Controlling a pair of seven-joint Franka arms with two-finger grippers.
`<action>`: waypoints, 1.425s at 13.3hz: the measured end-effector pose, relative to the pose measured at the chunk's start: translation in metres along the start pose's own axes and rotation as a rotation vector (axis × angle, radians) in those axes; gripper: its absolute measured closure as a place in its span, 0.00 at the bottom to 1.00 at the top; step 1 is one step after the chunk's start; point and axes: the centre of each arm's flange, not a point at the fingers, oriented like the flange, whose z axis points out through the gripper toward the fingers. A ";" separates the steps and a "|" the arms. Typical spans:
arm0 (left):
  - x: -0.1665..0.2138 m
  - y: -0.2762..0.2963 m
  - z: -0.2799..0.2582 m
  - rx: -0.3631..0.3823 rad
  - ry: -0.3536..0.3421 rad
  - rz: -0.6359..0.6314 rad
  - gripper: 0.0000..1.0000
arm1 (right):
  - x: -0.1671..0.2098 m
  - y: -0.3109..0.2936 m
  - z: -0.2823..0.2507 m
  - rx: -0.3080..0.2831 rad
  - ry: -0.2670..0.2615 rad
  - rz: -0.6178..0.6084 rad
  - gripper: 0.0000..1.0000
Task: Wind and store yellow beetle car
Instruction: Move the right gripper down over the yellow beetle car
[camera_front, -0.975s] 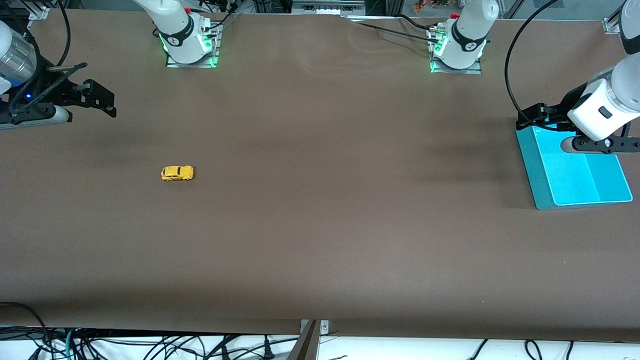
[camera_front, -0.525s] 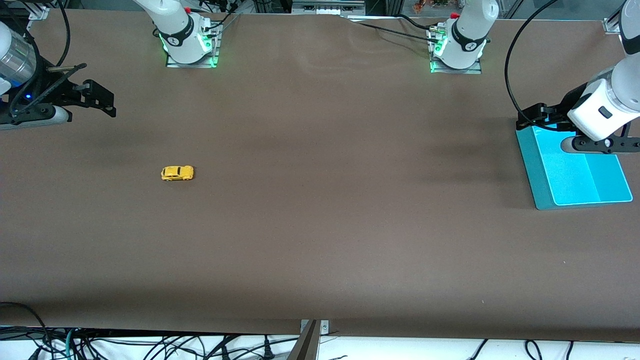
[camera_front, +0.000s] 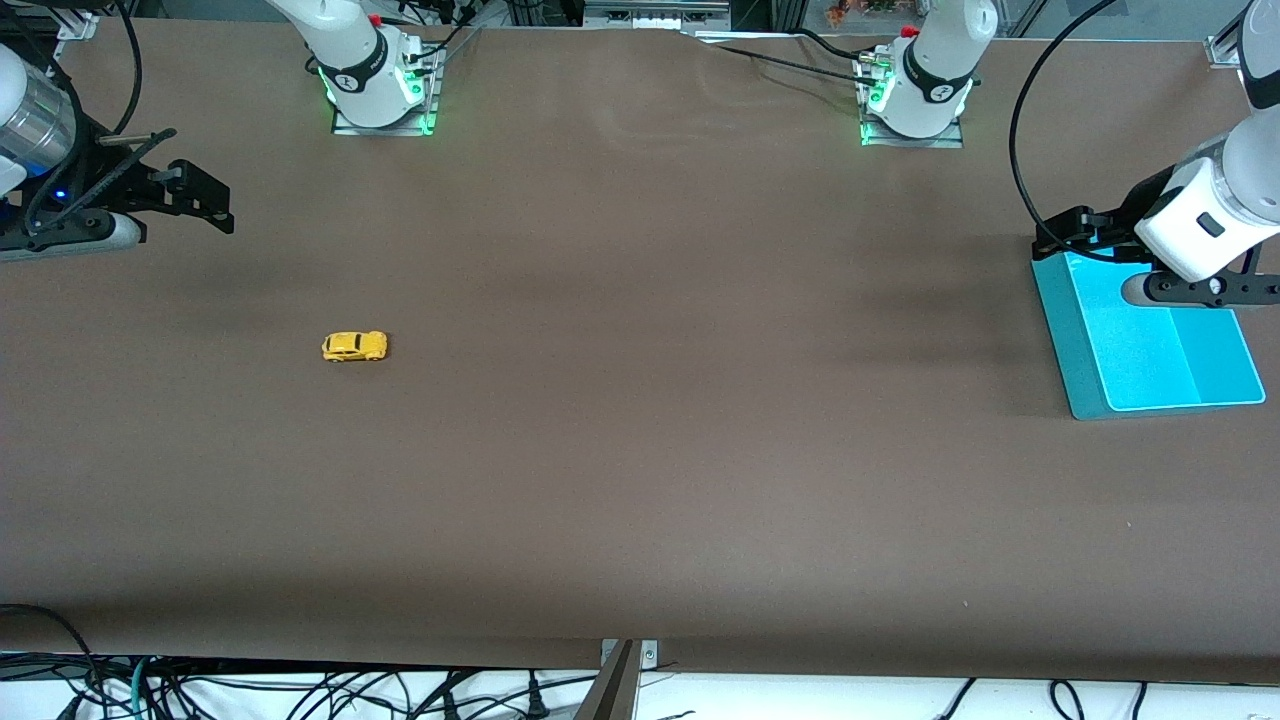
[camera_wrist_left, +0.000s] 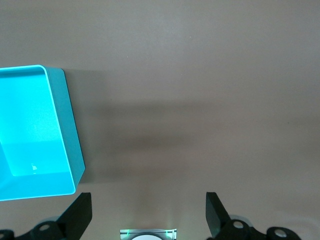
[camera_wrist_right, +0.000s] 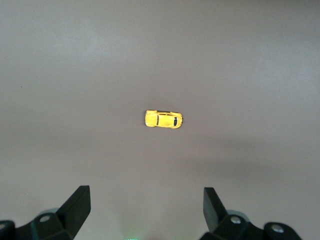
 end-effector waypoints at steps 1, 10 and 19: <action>0.000 0.000 -0.001 0.000 0.003 0.000 0.00 | 0.000 0.000 0.000 0.000 0.000 0.000 0.00; 0.000 0.000 -0.002 0.000 0.005 0.000 0.00 | 0.000 0.000 0.001 0.000 -0.006 0.000 0.00; 0.001 0.000 -0.001 0.000 0.004 0.000 0.00 | 0.000 0.000 0.024 0.002 -0.047 0.000 0.00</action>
